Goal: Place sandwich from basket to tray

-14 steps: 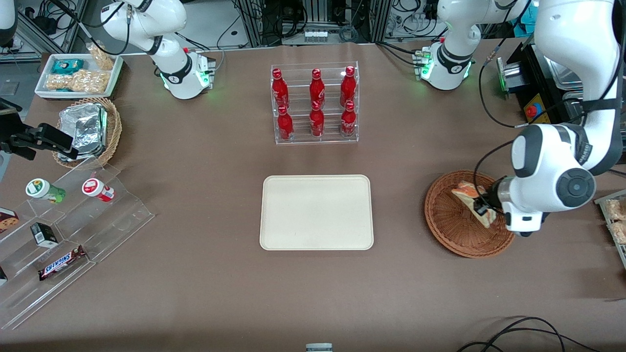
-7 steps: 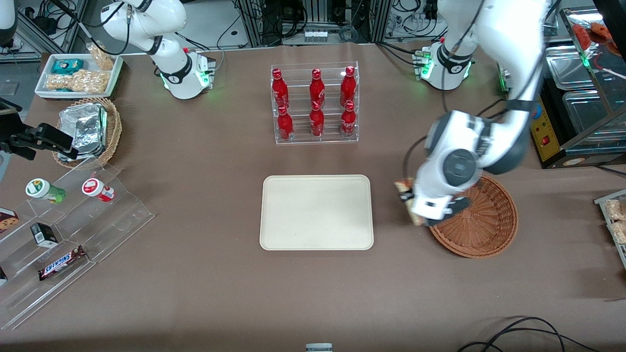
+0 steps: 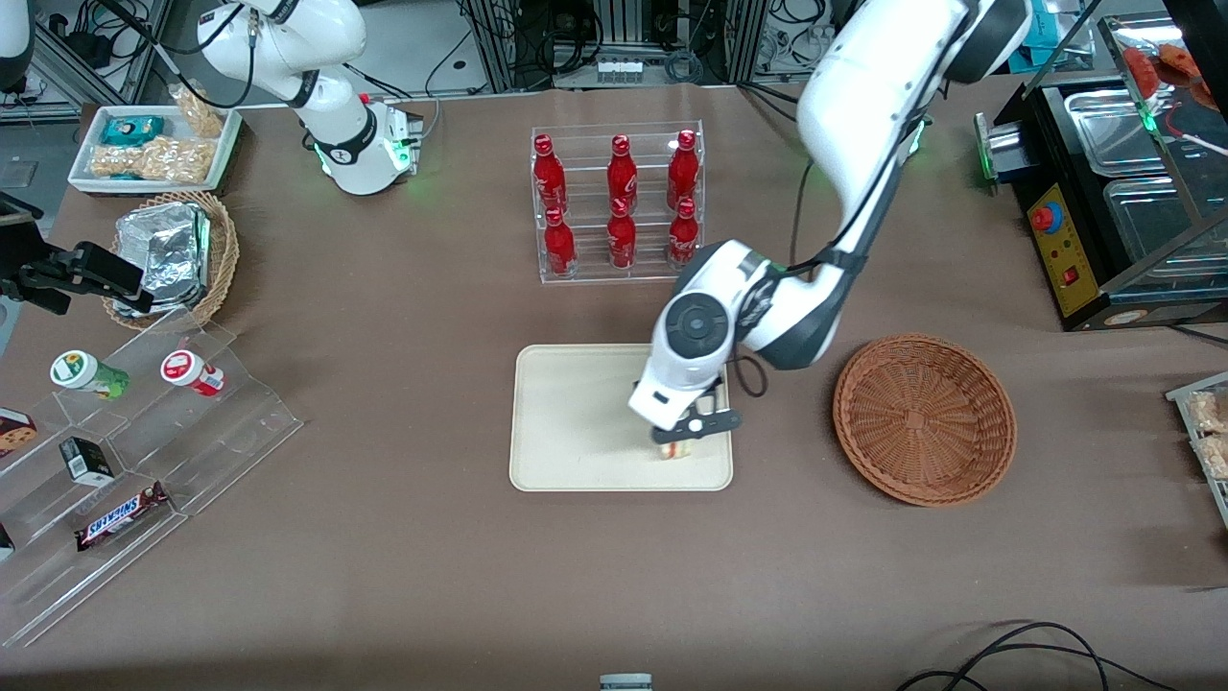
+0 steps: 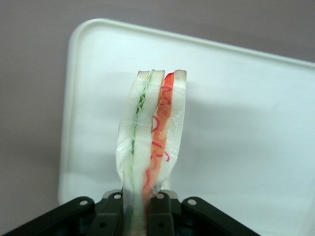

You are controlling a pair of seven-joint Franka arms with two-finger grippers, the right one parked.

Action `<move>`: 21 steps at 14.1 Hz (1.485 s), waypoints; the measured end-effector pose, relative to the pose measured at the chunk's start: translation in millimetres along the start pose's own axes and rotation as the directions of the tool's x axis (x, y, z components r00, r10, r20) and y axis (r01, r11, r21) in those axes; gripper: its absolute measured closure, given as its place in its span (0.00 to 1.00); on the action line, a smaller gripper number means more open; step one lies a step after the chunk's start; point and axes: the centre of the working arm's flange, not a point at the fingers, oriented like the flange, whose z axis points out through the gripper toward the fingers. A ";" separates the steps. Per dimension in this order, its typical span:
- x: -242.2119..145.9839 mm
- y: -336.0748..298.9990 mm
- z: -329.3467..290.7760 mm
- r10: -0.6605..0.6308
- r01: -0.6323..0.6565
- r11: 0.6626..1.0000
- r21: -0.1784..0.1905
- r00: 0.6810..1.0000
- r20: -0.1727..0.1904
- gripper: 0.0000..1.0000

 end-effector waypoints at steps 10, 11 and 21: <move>-22.9 54.9 44.1 0.024 -0.026 0.998 -0.056 0.999 -0.041 0.78; -20.5 55.9 37.1 0.027 -0.030 0.998 -0.063 0.998 -0.051 0.68; -24.8 -41.2 -170.7 0.013 -0.014 0.994 0.113 1.000 0.007 0.00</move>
